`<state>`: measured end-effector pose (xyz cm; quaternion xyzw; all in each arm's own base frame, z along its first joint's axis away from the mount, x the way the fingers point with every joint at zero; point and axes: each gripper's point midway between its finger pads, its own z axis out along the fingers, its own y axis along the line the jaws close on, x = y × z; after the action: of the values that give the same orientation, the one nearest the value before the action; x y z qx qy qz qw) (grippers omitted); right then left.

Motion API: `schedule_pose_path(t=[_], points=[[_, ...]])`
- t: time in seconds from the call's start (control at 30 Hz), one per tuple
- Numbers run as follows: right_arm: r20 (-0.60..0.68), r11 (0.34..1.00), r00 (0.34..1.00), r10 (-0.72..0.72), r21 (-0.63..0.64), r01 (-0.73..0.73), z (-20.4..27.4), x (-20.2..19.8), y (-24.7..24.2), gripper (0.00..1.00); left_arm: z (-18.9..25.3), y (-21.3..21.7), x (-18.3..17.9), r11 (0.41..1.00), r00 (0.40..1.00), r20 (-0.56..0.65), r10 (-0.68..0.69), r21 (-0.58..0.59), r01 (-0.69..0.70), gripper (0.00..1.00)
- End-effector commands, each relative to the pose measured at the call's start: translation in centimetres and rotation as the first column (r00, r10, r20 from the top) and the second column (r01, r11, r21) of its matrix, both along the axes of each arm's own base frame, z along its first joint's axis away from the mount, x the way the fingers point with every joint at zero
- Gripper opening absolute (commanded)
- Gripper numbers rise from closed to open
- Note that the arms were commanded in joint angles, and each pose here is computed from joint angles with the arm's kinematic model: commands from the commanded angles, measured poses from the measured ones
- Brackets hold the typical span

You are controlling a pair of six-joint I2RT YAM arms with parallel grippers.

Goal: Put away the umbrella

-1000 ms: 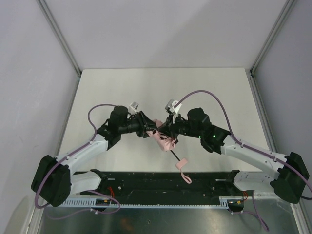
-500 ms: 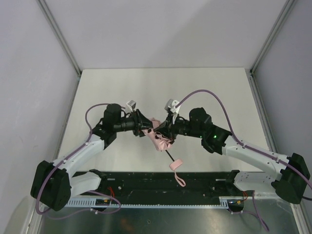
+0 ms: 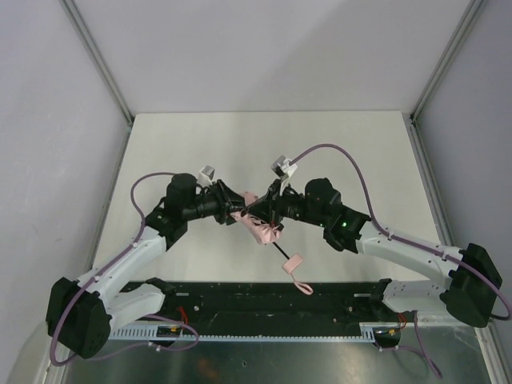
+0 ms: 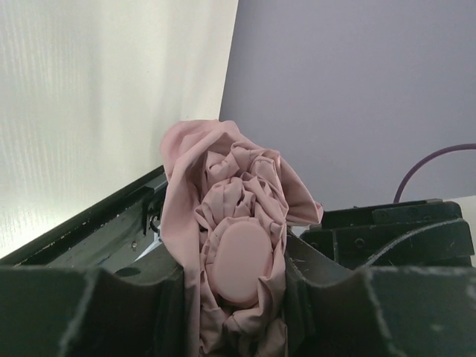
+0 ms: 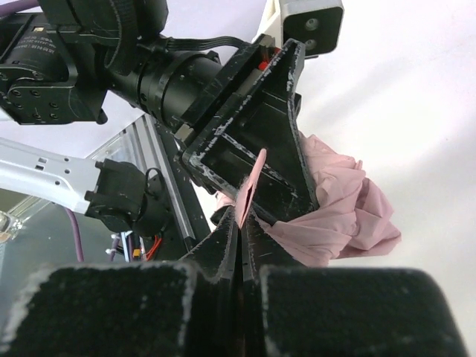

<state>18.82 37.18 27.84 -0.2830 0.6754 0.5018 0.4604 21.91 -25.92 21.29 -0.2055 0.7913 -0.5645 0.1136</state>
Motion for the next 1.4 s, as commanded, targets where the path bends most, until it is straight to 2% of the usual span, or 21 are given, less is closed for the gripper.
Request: schedule_pose_path(t=[0.0, 0.23, 0.47, 0.73, 0.97, 1.1, 1.37], points=[[0.179, 0.84, 0.891, 0.418, 0.298, -0.454, 10.8, -12.3, 2.1, 0.0, -3.8, 1.8, 4.1, 0.965, 0.972, -0.047, 0.231, 0.142, -0.223, 0.0], [0.205, 0.885, 0.881, 0.427, 0.105, -0.453, 5.3, -13.9, 3.6, 0.0, -2.9, 2.0, 6.0, 0.967, 0.973, -0.06, 0.225, 0.133, -0.215, 0.0], [0.224, 0.93, 0.903, 0.367, -0.082, -0.358, -1.1, -12.2, 4.8, 0.0, -2.3, 2.3, 6.1, 0.975, 0.975, -0.078, 0.206, 0.105, -0.198, 0.0], [0.122, 0.881, 0.89, 0.44, -0.252, -0.401, -8.0, -13.6, 5.8, 0.0, -1.7, 2.0, 6.0, 0.981, 0.976, -0.111, 0.187, 0.073, -0.179, 0.0], [0.045, 0.897, 0.915, 0.4, -0.222, -0.382, -11.6, -14.0, 5.6, 0.0, -0.1, 1.4, 6.8, 0.983, 0.973, -0.137, 0.183, 0.032, -0.18, 0.0], [0.051, 0.893, 0.92, 0.388, -0.267, -0.362, -14.0, -14.3, 5.8, 0.0, 0.9, 1.3, 6.9, 0.983, 0.972, -0.144, 0.185, 0.006, -0.186, 0.0], [0.026, 0.88, 0.915, 0.403, -0.288, -0.379, -15.5, -15.0, 5.9, 0.0, 2.3, 1.5, 7.6, 0.979, 0.971, -0.136, 0.199, -0.018, -0.203, 0.0]])
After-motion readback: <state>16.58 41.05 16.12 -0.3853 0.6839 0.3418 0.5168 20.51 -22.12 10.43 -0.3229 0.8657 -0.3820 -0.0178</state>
